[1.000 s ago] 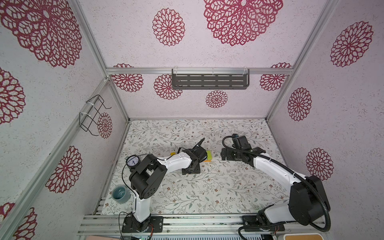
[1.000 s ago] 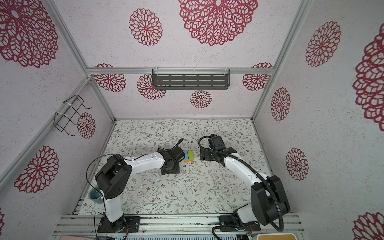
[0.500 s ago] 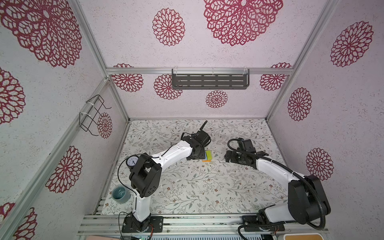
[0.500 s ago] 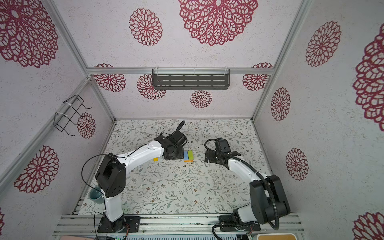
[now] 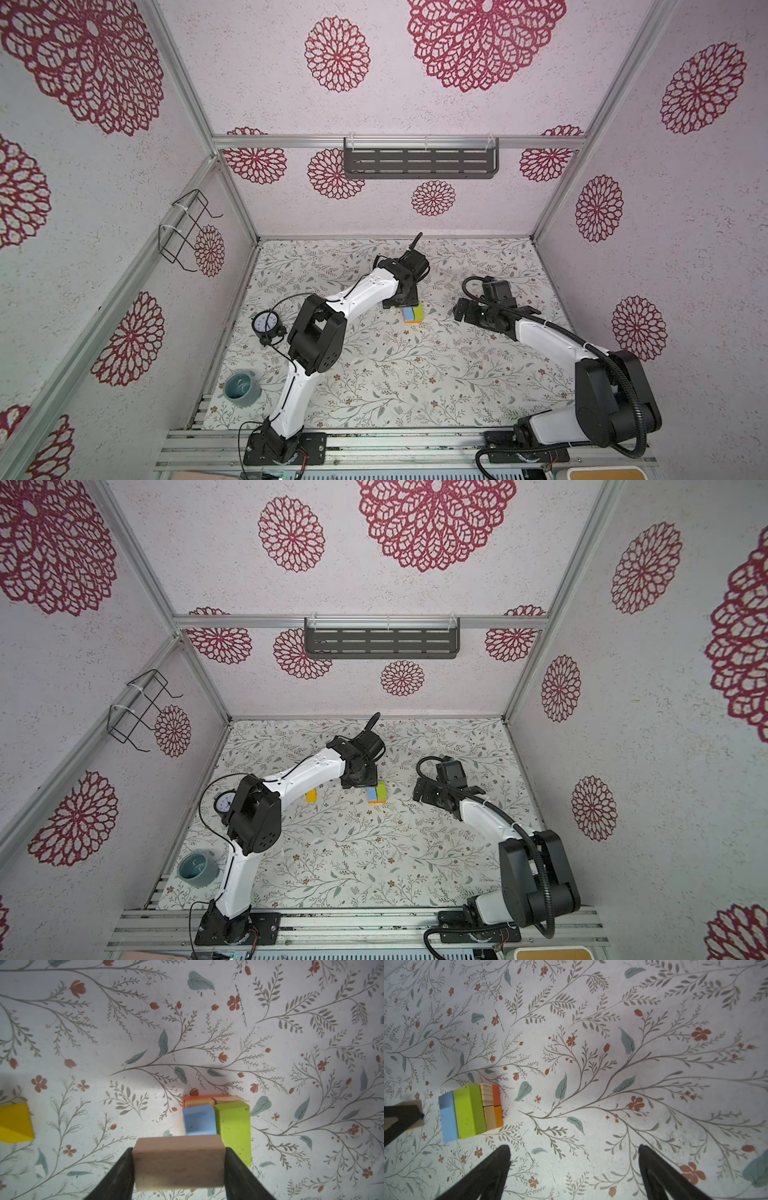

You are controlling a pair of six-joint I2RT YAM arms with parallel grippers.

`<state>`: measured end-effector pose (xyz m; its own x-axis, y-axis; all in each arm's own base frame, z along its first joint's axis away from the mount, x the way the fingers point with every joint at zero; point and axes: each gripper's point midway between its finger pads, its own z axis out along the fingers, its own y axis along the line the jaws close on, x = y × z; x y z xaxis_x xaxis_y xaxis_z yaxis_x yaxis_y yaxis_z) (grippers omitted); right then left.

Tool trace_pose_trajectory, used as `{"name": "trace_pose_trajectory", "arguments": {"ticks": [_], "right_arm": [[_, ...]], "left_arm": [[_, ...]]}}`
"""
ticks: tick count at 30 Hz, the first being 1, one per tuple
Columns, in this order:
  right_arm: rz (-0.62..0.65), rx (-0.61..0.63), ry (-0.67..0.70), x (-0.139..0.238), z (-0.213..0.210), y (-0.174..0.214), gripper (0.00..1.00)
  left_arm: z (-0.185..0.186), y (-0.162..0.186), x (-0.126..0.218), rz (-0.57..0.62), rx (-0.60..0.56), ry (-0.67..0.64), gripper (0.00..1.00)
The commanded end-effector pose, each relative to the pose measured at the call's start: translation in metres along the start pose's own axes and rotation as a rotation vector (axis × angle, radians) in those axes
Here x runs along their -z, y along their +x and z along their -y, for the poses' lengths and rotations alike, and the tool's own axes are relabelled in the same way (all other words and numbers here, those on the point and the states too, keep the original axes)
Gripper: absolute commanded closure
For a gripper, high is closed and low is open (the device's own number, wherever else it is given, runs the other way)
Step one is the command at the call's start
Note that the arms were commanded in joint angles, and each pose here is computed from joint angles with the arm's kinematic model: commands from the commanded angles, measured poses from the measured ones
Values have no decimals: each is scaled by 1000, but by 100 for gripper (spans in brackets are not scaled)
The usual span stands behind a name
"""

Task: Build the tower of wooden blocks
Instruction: 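Lower the wood block onto the blue and green blocks with the left gripper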

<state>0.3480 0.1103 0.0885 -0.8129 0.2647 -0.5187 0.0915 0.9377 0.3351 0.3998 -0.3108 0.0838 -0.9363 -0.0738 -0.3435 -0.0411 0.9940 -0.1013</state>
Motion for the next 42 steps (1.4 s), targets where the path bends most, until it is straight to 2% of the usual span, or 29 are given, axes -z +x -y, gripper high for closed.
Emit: {"name": "trace_pose_trajectory", "arguments": {"ticks": [1,18,42], "right_arm": [[47,-30,-19,8,-3,-12,1],[41,-46,-7,6,2,-9,1],[36,-44,-31,7,-1,-6,1]], "left_arm": [[5,-1,-1,-15,6,3,44],[39,8,-6,-7,-2,10,44],[35,12,-18,-15,16,-25,39]]}}
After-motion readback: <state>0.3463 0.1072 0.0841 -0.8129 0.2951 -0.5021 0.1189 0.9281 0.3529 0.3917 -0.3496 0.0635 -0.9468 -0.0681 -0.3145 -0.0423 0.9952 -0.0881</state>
